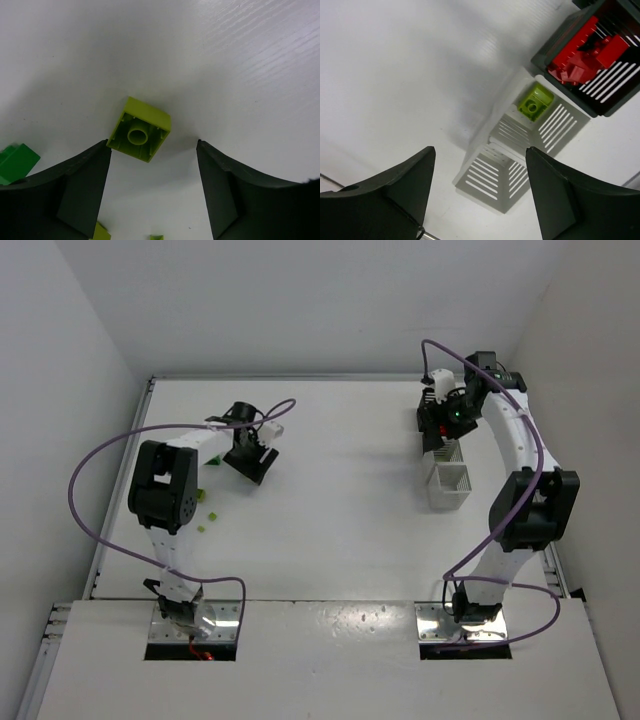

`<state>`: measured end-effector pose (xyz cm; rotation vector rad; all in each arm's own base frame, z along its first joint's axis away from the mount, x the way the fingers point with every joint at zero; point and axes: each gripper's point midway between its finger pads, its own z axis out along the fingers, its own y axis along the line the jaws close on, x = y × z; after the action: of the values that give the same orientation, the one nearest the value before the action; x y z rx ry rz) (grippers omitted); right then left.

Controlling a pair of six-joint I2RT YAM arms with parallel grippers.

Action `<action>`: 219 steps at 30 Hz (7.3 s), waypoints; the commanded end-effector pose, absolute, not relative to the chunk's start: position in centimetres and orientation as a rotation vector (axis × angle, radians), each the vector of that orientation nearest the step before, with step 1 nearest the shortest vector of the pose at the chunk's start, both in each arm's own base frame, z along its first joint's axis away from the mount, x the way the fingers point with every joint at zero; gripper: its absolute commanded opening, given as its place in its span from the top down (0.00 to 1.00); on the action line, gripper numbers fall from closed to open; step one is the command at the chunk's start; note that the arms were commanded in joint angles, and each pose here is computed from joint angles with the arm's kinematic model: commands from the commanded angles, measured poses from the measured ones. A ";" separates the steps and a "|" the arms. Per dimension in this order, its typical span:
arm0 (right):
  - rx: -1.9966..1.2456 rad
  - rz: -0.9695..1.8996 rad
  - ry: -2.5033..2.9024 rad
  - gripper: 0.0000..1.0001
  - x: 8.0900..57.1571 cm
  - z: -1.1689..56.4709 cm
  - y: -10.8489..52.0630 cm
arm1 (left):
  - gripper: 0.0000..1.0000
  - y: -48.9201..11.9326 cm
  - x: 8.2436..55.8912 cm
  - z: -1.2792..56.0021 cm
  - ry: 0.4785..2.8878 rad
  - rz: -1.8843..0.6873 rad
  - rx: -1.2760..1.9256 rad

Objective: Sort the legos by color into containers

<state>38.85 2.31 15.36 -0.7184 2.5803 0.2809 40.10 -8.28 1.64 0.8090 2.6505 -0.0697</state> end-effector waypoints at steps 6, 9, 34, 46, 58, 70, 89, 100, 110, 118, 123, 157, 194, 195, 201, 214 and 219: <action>-0.745 0.525 2.470 0.27 37.8 18.0 6.2 | 0.29 -8.3 42.1 1.9 2.580 -0.064 0.867; -0.749 0.546 2.466 0.27 37.7 18.1 6.8 | 0.28 -8.1 42.3 0.8 2.588 -0.046 0.898; -0.484 1.225 2.409 0.30 35.0 18.0 15.4 | 0.87 -12.5 38.9 6.7 2.423 -0.581 0.779; -0.298 1.655 2.277 0.32 36.2 20.3 22.6 | 0.99 -21.1 39.5 24.6 1.823 -1.459 0.105; -0.289 1.695 2.063 0.32 39.3 22.5 30.5 | 1.00 -20.5 42.6 27.3 1.704 -1.792 -0.438; -0.314 1.759 2.056 0.32 41.1 23.3 35.7 | 1.00 -20.5 41.2 26.2 1.738 -1.818 -0.549; -0.378 1.843 2.029 0.51 39.7 23.9 38.1 | 1.00 -21.5 40.2 26.6 1.757 -1.819 -0.526; -0.478 1.792 1.986 0.98 37.1 25.7 34.8 | 0.00 -19.0 40.4 24.8 1.855 -1.599 -0.480; -0.575 0.710 2.276 1.00 34.7 19.3 14.8 | 0.00 -8.0 42.0 22.3 2.139 -0.745 -0.108; -0.440 0.178 2.511 1.00 35.1 16.8 1.5 | 0.00 -0.1 40.7 22.7 2.239 -0.217 0.103; -0.262 0.068 2.553 1.00 38.1 15.1 -2.2 | 0.00 1.8 38.3 20.1 2.343 -0.128 0.076; -0.155 0.130 2.549 0.30 42.2 14.2 -1.8 | 0.02 3.5 31.4 11.1 2.647 -0.056 0.155; -0.403 0.720 2.392 0.30 37.5 18.1 7.0 | 0.71 5.2 34.8 2.5 2.768 -0.021 0.101; -0.420 0.765 2.390 0.30 37.0 18.2 7.8 | 0.74 3.9 35.1 3.1 2.732 -0.119 0.148; -0.568 1.094 2.276 0.32 34.7 20.0 13.6 | 0.76 -6.2 34.9 13.9 2.270 -0.805 0.488; -0.971 1.467 1.979 0.36 34.3 25.1 26.7 | 0.69 -18.7 25.9 22.1 1.829 -1.519 1.007; -1.024 1.648 1.965 0.34 33.0 24.6 31.0 | 0.67 -19.9 24.1 23.0 1.704 -1.581 1.061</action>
<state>34.16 28.18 22.44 -0.9686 2.0747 1.4823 25.32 -19.00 20.46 1.0105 1.9146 -1.5196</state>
